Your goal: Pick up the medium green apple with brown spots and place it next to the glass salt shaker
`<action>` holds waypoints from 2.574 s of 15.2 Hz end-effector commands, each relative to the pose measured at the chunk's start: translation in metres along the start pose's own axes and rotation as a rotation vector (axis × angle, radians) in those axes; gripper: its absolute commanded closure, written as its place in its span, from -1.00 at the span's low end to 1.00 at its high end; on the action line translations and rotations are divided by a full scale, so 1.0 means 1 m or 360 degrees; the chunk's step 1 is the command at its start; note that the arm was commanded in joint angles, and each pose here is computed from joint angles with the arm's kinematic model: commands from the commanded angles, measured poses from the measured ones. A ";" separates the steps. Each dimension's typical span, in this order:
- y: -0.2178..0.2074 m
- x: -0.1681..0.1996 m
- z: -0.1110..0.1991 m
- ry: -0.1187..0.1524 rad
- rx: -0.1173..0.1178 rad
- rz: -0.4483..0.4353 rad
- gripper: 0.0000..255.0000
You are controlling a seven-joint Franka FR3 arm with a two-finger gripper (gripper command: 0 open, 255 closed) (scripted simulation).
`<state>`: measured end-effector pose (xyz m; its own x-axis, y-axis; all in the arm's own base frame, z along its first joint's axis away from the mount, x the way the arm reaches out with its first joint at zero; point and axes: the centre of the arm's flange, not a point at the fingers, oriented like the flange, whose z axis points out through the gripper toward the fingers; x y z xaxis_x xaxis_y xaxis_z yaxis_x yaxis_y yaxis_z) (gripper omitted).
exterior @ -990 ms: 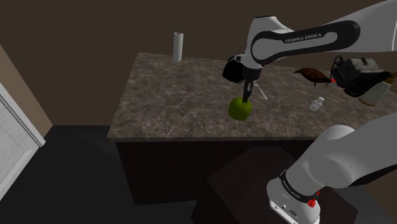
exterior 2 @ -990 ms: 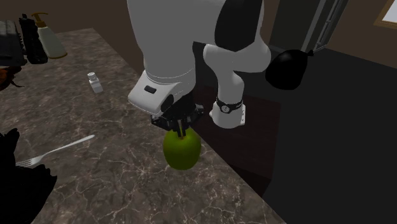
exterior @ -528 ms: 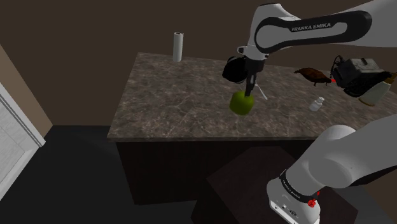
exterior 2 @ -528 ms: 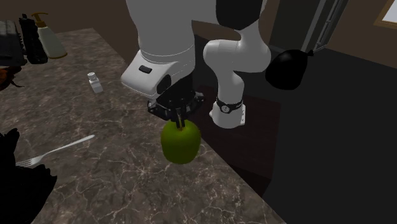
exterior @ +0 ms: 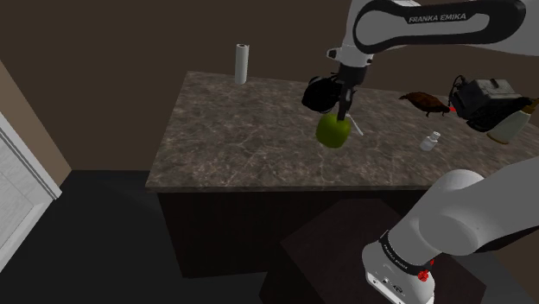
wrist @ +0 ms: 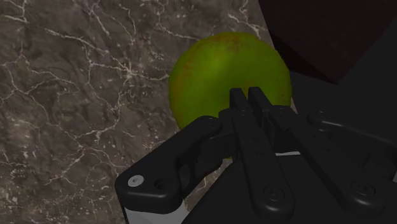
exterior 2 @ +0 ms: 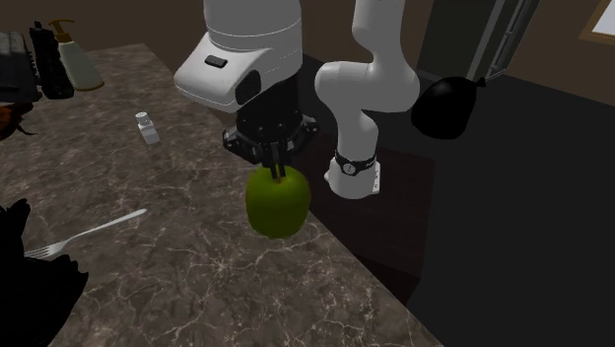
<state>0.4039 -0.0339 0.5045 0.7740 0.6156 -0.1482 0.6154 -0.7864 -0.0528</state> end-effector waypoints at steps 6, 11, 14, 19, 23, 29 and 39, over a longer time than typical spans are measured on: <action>-0.002 -0.005 -0.037 0.0000 0.0000 0.0000 1.00; -0.003 -0.008 -0.063 0.0000 0.0000 0.0000 1.00; 0.005 -0.034 -0.063 0.0000 0.0000 0.0000 1.00; 0.026 -0.096 -0.055 0.0000 0.0000 0.0000 1.00; 0.043 -0.146 -0.049 0.0000 0.0000 0.0000 1.00; 0.068 -0.220 -0.039 0.0000 0.0000 0.0000 1.00; 0.109 -0.344 -0.023 0.0000 0.0000 0.0000 1.00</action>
<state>0.2136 -0.3193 0.5707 0.7749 0.6147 -0.1476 0.6144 -0.7872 -0.0526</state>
